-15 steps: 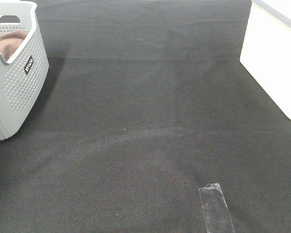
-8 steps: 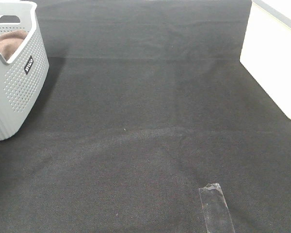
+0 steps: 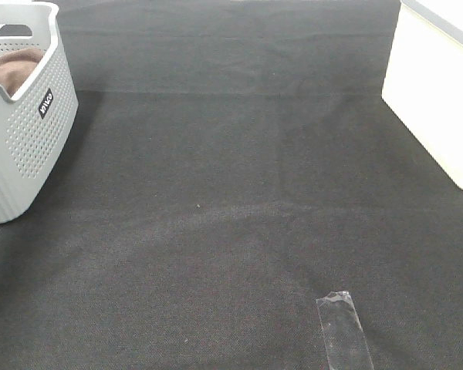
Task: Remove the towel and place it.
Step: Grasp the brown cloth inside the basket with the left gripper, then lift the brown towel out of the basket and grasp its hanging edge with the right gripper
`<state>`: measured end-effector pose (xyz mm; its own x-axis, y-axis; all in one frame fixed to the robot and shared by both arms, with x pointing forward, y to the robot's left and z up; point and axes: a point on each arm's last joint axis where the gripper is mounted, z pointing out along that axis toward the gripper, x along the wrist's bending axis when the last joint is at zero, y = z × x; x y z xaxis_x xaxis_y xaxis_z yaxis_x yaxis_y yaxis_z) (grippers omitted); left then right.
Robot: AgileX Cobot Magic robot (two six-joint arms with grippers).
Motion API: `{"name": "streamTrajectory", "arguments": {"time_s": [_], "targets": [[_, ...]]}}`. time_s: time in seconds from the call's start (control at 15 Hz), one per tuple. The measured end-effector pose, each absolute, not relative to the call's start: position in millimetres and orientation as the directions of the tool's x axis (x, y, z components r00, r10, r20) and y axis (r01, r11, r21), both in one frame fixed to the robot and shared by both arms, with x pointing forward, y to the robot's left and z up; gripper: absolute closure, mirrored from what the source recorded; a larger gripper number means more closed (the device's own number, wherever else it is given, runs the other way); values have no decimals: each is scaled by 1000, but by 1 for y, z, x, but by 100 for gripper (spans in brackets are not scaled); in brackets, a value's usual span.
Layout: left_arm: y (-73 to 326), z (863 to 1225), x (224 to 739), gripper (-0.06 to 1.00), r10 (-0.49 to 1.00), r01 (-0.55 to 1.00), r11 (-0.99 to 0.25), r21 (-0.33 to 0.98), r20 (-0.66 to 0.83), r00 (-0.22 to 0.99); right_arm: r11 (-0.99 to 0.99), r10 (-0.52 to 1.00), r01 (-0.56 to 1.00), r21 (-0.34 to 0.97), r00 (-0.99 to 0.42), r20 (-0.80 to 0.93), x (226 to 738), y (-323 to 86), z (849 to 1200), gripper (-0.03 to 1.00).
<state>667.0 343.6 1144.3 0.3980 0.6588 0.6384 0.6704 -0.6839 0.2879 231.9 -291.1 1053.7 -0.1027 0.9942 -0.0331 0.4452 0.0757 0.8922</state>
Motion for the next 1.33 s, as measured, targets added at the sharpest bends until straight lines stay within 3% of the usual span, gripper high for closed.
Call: {"name": "streamTrajectory", "arguments": {"time_s": [0.6, 0.93, 1.33], "targets": [[266, 1251, 586, 94, 626, 435, -763, 478, 713, 314, 65, 990, 415, 908, -137, -9, 232, -287, 1057, 20], [230, 1289, 551, 94, 641, 293, -766, 572, 709, 293, 130, 938, 321, 938, -346, -11, 271, -269, 1079, 20], [154, 1297, 520, 94, 578, 84, -791, 606, 694, 429, 209, 781, 291, 934, -624, 20, 354, -246, 1079, 20]]}}
